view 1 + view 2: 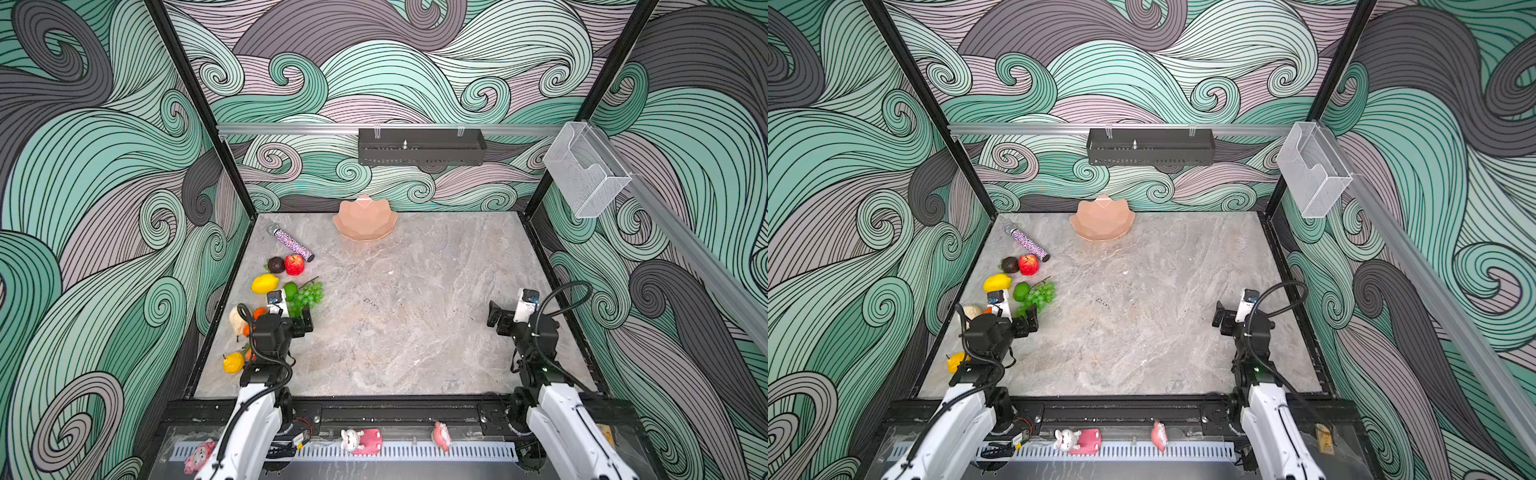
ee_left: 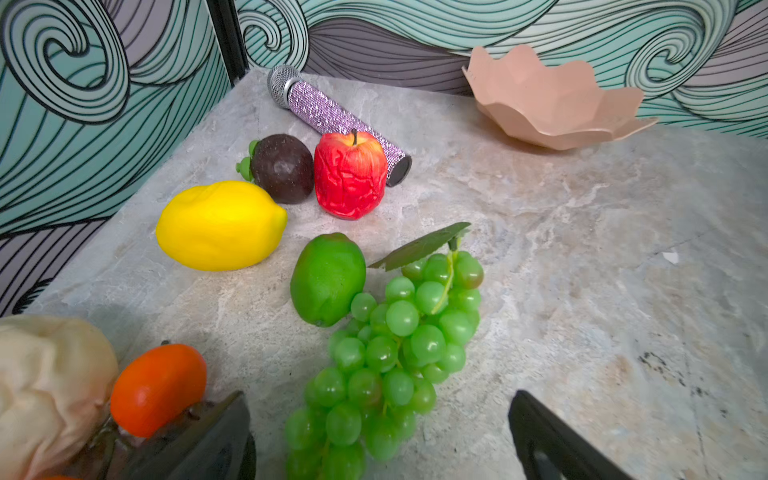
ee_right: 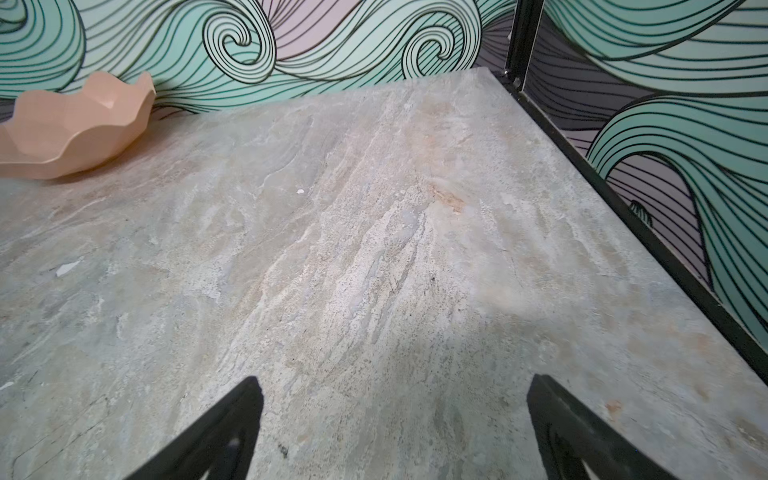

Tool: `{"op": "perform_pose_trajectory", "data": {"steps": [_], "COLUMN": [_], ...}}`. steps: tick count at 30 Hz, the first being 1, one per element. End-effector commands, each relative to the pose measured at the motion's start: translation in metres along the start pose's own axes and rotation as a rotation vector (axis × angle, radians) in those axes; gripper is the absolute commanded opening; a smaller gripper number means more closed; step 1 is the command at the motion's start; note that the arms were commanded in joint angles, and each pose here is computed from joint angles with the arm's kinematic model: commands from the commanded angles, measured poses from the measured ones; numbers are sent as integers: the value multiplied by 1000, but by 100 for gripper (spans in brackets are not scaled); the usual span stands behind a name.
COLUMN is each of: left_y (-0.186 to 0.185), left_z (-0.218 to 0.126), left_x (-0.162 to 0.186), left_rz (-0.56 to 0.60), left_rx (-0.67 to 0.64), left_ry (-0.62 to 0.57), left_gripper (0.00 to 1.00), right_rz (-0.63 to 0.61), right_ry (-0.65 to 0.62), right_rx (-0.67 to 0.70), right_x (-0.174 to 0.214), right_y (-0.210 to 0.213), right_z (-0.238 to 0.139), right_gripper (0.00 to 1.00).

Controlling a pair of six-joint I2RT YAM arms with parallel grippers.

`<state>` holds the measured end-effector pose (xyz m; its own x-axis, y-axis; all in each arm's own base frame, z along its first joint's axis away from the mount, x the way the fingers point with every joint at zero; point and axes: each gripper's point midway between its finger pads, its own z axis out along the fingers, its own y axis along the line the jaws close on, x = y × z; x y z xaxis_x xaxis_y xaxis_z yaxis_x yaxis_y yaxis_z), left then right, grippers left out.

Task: Place and organize the fake fruits in the fruit bowl
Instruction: 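Raise both arms from the rest pose toward the table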

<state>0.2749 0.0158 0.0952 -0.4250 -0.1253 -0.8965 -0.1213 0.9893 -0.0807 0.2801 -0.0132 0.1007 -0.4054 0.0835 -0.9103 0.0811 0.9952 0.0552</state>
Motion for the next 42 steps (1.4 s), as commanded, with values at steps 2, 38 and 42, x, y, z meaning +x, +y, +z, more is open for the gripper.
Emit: {"op": "perform_pose_trajectory", "data": {"steps": [2, 38, 42], "left_y": [20, 21, 12], "left_z": [114, 113, 101], "left_x": [-45, -46, -54], "left_rz": [29, 26, 44], "left_rx": [-154, -158, -108], "left_ry": [-1, -9, -37], "left_gripper": [99, 99, 99], "right_rz": [-112, -121, -195], "right_ry": [-62, -76, -171], "right_rx": [31, 11, -89], "right_x": [-39, -40, -47], "right_y": [18, 21, 43], "right_z": [109, 106, 81], "right_gripper": [100, 100, 100]}}
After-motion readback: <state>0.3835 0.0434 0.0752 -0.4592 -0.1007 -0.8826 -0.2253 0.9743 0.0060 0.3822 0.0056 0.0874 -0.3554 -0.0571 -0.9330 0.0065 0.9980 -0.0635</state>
